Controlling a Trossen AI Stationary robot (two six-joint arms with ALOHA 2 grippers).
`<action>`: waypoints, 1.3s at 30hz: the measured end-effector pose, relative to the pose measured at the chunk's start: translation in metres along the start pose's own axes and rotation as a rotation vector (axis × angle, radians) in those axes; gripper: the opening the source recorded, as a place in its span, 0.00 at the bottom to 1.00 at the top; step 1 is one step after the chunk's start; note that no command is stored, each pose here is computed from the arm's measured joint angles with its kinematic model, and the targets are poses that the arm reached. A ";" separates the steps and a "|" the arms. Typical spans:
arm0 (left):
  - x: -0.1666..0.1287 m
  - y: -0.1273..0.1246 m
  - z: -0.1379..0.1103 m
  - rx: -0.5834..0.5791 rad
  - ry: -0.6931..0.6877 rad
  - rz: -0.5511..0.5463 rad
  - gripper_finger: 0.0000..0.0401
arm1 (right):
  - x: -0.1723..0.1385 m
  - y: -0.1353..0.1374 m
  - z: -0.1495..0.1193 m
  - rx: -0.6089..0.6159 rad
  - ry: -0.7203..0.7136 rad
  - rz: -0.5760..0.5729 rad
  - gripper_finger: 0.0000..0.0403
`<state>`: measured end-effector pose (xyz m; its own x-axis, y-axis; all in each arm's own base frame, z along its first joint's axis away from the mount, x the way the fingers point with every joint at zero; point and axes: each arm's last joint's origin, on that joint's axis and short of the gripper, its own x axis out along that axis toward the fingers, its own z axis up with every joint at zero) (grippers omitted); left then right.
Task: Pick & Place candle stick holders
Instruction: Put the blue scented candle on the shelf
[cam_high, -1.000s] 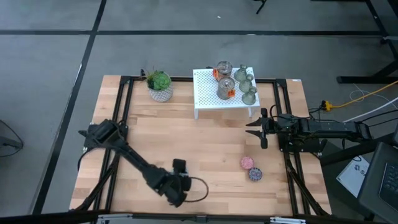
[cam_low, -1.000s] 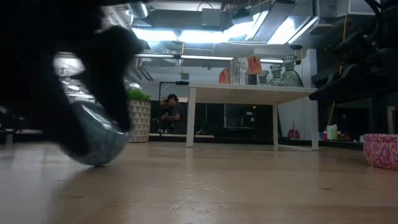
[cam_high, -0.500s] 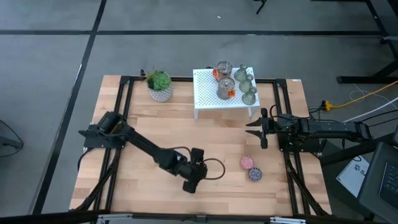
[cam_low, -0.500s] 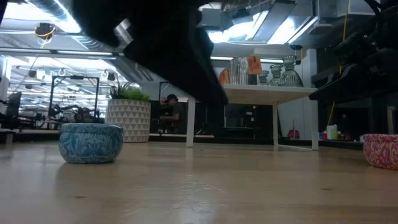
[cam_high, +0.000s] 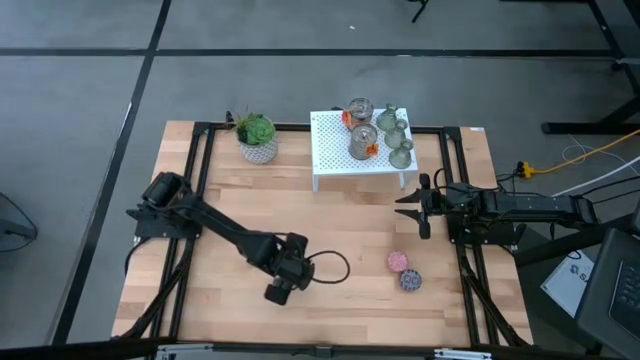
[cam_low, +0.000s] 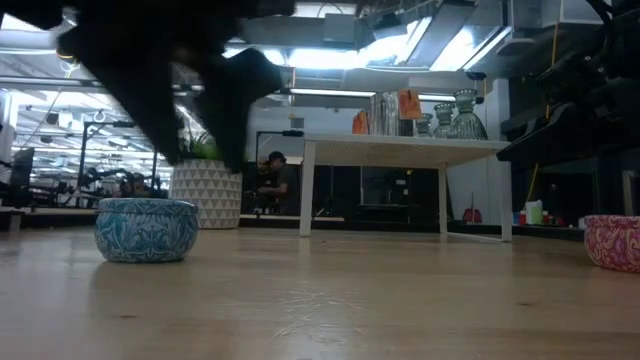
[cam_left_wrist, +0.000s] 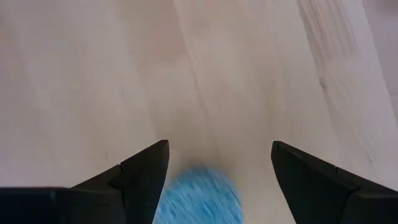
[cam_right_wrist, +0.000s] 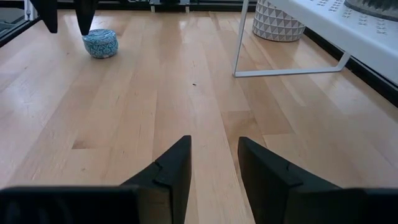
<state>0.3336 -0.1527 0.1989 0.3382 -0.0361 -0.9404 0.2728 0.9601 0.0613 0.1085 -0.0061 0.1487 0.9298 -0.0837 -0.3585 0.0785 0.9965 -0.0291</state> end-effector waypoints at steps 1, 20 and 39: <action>0.000 -0.002 -0.002 0.006 0.023 -0.009 0.70 | 0.000 0.000 0.000 0.000 0.000 0.000 0.34; 0.004 0.007 0.002 -0.063 -0.005 -0.011 0.75 | 0.000 0.000 0.000 0.000 0.000 0.000 0.34; 0.013 0.008 -0.014 -0.078 0.096 0.041 0.92 | 0.000 0.000 0.000 0.000 0.001 0.000 0.34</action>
<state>0.3278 -0.1412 0.1822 0.2588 0.0262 -0.9656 0.1884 0.9791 0.0771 0.1085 -0.0061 0.1485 0.9295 -0.0835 -0.3593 0.0782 0.9965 -0.0292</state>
